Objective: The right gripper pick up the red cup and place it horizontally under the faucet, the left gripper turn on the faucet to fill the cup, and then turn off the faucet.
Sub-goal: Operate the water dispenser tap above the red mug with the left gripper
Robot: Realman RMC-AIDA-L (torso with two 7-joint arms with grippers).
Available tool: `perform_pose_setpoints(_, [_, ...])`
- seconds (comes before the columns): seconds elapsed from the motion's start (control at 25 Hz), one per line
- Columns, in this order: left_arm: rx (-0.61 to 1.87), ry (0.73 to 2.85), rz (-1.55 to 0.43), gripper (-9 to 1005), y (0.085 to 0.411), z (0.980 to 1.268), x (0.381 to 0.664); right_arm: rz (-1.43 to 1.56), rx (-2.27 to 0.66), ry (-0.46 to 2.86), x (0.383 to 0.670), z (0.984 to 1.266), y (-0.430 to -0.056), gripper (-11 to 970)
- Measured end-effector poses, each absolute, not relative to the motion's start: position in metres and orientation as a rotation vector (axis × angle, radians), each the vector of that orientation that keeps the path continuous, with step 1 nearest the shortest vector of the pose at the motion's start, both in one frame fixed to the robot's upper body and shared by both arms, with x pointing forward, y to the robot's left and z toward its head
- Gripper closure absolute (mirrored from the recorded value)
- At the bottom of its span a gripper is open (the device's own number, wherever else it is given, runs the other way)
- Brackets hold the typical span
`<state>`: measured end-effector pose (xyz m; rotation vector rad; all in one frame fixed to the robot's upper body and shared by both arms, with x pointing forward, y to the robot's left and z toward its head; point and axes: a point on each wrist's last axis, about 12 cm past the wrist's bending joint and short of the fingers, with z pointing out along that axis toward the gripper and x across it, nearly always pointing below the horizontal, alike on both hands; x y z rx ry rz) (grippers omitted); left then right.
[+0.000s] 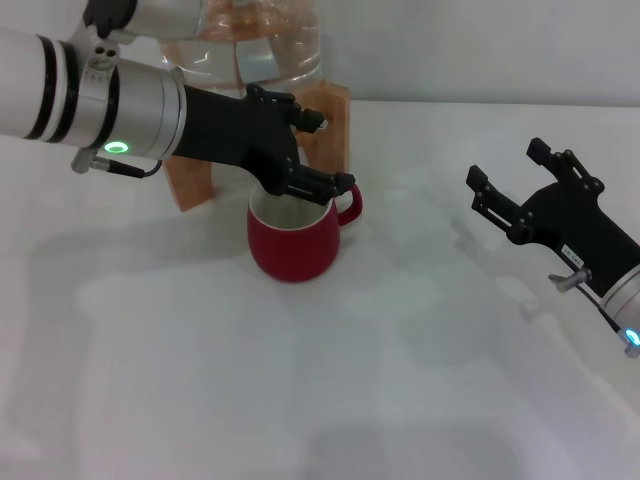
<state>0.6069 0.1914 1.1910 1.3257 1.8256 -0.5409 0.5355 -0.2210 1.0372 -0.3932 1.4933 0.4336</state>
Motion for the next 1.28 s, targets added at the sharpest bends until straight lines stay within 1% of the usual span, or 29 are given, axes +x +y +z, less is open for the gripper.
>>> perform_pose_setpoints(1.28, [1.308,1.824,-0.505,122,0.1922,1.1899,0.6103,0.438,-0.394,1.486,0.5345,1.0377,-0.2207,100])
